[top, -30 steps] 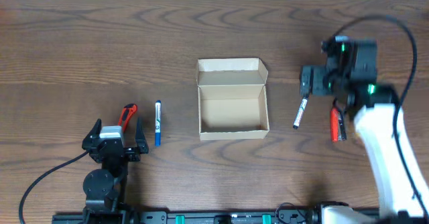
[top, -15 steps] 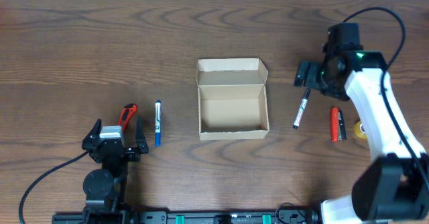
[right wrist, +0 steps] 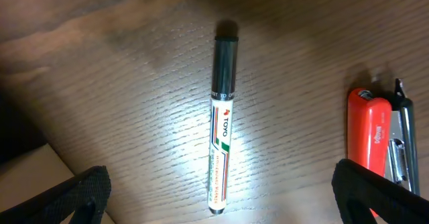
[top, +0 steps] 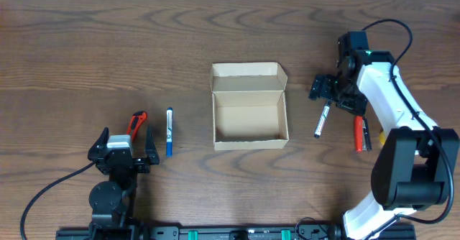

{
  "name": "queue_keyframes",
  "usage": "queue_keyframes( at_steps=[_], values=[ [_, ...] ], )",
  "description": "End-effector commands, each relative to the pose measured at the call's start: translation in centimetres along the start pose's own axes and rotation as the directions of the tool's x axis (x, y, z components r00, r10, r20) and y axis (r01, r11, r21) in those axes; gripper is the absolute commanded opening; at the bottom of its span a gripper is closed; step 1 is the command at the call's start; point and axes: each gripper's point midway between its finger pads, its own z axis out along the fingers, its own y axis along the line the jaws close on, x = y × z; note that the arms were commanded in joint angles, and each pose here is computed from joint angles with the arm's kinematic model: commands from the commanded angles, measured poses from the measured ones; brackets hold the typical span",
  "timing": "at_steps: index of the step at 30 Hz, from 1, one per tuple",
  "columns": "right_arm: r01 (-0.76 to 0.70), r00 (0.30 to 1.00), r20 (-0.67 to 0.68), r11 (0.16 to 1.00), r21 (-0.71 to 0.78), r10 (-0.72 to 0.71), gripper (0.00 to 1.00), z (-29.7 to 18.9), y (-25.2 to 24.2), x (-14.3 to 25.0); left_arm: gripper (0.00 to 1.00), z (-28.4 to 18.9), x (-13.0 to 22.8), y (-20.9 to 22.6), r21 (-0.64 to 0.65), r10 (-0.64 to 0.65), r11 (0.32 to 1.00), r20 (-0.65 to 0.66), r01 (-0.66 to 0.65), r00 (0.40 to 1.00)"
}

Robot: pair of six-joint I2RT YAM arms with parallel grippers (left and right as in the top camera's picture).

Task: Pack container
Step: 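Reach right gripper to the black TOYO marker and grasp it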

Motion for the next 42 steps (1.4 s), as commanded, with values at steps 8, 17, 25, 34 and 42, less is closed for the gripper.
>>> queue_keyframes(
  at_steps=[8, 17, 25, 34, 42],
  values=[
    [-0.004, 0.999, -0.043, 1.0, 0.018, 0.005, 0.99, 1.0, -0.2, 1.3, 0.95, 0.3, 1.8, -0.2, 0.011, -0.008, 1.0, -0.042, 0.008, 0.999],
    [0.038, 0.997, -0.062, 0.999, 0.011, -0.037, 0.99, 4.4, -0.8, 3.3, 0.95, 0.3, 1.8, -0.2, 0.011, -0.008, 1.0, -0.042, 0.008, 0.999],
    [0.114, 0.993, -0.035, 0.993, -0.014, -0.114, 0.99, 5.5, -0.6, 3.2, 0.96, 0.3, 1.8, -0.2, 0.011, -0.008, 1.0, -0.042, 0.009, 0.999],
    [0.18, 0.984, 0.006, 0.983, -0.025, -0.18, 0.99, 6.2, -0.3, 2.7, 0.95, 0.3, 1.8, -0.2, 0.014, -0.008, 1.0, -0.042, 0.009, 0.999],
    [0.179, 0.984, 0.005, 0.983, -0.029, -0.179, 0.99, 7.4, -0.6, 3.6, 0.95, 0.3, 1.8, -0.2, 0.014, -0.009, 1.0, -0.042, 0.009, 0.999]
  ],
)
